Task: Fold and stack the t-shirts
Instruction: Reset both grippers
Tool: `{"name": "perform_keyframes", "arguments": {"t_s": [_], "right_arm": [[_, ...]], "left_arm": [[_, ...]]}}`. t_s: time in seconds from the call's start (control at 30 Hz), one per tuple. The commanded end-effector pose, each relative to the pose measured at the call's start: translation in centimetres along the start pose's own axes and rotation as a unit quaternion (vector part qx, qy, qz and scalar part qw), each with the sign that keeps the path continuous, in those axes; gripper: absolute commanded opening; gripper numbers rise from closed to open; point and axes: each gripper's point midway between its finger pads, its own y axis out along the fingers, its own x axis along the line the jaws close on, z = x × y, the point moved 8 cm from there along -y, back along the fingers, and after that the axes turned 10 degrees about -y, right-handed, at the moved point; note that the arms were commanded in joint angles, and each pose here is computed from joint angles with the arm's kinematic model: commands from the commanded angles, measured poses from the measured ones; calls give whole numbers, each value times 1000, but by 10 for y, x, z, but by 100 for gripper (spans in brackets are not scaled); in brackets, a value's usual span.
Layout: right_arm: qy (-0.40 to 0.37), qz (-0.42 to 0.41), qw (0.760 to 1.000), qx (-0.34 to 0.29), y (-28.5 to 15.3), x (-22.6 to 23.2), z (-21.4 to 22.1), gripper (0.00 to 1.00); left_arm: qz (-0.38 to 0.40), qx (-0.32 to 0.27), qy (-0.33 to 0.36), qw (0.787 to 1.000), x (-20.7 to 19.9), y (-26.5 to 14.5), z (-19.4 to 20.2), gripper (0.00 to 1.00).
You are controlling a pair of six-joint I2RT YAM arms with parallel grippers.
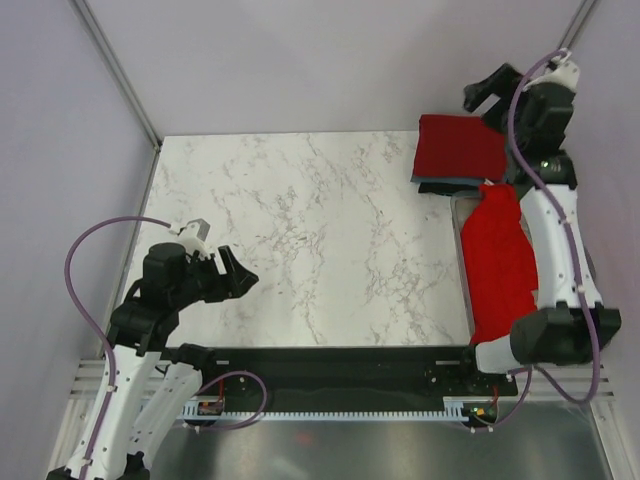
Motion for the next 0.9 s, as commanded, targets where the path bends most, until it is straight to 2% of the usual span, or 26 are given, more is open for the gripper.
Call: {"name": "perform_keyframes", "arguments": {"t_s": [0.0,0.03,0.07,0.13,0.17,0.23,0.27,0.3,0.37,0.47,0.77,0.87], "right_arm": [[22,-79,993,90,-51,57,67,98],[13,-124,988,91,-85,89,75,98],[-1,-110,987,120,-97,90,107,98],[-13,-113,984,140,-134,100,127,98],[-32,-114,978,174,-153,107,161,98],[-22,-129,974,187,-181,111,183,98],[-42,-148,962,225,-200,112,220,98],[-37,-155,961,227,-210,113,231,98],[-54,-183,942,275,-240,114,276,98],[-79,-195,929,304,-267,114,312,98],[-73,-211,927,301,-279,102,362,98],[-68,-226,925,297,-279,103,367,98]], "left_arm": [[13,-15,4,1000,-3,-1,-4,81],[12,-16,3,1000,-3,-1,-4,81],[15,-16,5,1000,-3,-2,-4,81],[19,-20,6,1000,-4,-3,-3,81],[19,-20,7,1000,-4,-3,-4,81],[20,-19,7,1000,-4,-3,-3,81],[18,-19,6,1000,-3,-3,-3,81],[17,-20,7,1000,-3,-3,-4,81],[17,-22,6,1000,-4,-3,-4,81],[14,-26,5,1000,-3,-4,-4,81],[9,-25,2,1000,-2,-3,-4,81],[6,-30,1,1000,-1,-3,-5,81]]}}
